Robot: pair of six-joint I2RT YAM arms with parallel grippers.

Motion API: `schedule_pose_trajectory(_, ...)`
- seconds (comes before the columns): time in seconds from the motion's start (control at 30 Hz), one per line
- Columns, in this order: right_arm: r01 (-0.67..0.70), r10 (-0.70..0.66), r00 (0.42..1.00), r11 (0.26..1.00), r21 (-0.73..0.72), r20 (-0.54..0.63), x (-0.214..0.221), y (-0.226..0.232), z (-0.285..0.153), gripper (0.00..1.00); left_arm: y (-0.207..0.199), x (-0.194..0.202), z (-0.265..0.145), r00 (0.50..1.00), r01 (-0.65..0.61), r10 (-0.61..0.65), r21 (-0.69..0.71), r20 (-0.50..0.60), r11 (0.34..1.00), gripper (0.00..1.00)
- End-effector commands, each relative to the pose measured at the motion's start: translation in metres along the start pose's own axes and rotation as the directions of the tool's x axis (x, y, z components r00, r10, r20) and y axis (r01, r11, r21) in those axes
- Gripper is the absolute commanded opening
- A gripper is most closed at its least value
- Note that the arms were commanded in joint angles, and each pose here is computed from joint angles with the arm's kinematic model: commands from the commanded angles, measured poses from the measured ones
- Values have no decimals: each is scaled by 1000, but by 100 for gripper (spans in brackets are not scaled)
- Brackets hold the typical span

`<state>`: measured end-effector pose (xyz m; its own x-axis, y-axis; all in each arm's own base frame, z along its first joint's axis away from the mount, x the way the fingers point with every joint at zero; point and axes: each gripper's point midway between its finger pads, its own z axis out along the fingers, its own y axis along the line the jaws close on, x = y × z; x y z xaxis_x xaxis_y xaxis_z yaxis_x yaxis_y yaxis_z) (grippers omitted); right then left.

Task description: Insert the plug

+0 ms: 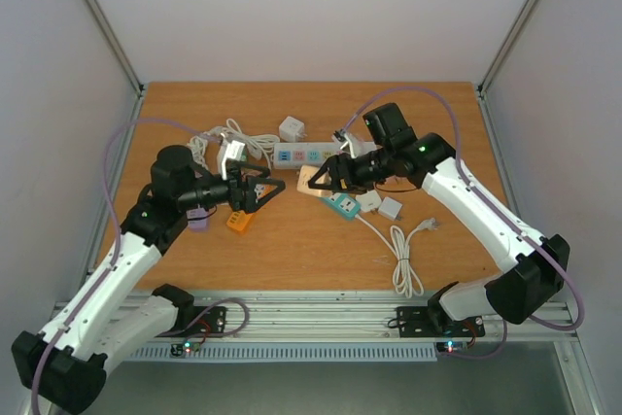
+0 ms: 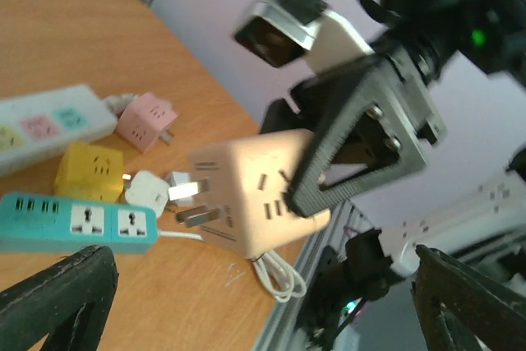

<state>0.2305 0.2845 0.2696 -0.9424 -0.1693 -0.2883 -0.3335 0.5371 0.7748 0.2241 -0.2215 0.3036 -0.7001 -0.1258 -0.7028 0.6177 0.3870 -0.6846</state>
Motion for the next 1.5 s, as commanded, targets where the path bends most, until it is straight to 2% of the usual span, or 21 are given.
schedule_pose_trajectory(0.0,72,-73,997,997,-16,-28,6,15,-13,40,-37,-10,-2,862,-507,503,69,66,859,98)
schedule_pose_trajectory(0.17,78,-79,996,997,-28,-39,8,24,-20,40,-34,-7,19,717,-696,696,107,40,710,98)
schedule_pose_trajectory(0.2,81,-83,996,996,-36,-41,8,27,-21,41,-28,-4,25,659,-750,752,98,32,654,98)
schedule_pose_trajectory(0.27,84,-86,995,995,-54,-51,11,31,-22,41,-22,5,35,594,-800,804,114,9,590,99)
schedule_pose_trajectory(0.3,83,-86,995,995,-56,-54,12,31,-23,41,-23,10,37,569,-815,822,143,12,562,99)
schedule_pose_trajectory(0.33,83,-86,995,995,-60,-54,12,32,-23,41,-26,10,40,517,-849,856,153,36,506,99)
schedule_pose_trajectory(0.4,82,-87,994,994,-78,-61,14,35,-23,41,-31,10,46,473,-874,876,175,95,453,99)
schedule_pose_trajectory(0.63,78,-90,992,986,-147,-82,19,50,-25,41,-43,21,65,453,-871,881,276,133,406,99)
schedule_pose_trajectory(0.73,69,-84,992,986,-154,-91,20,52,-22,42,-48,26,69,445,-869,884,305,143,389,93)
schedule_pose_trajectory(0.97,48,-67,991,986,-158,-113,24,53,-16,44,-62,29,61,436,-874,877,326,202,360,70)
schedule_pose_trajectory(1.07,40,-57,992,987,-158,-110,23,53,-15,47,-65,30,59,435,-875,875,330,212,355,56)
schedule_pose_trajectory(1.13,19,-34,995,988,-152,-97,21,53,-16,52,-63,30,59,432,-878,876,323,213,354,50)
schedule_pose_trajectory(1.23,0,-6,999,992,-129,-42,13,50,-16,67,-60,20,62,409,-902,882,251,234,352,45)
schedule_pose_trajectory(1.33,-30,36,998,995,-98,55,-1,42,-16,73,-59,4,63,440,-898,853,166,281,409,45)
schedule_pose_trajectory(1.47,-94,111,969,992,-88,221,-24,30,-15,77,-57,-19,64,543,-833,775,92,323,546,44)
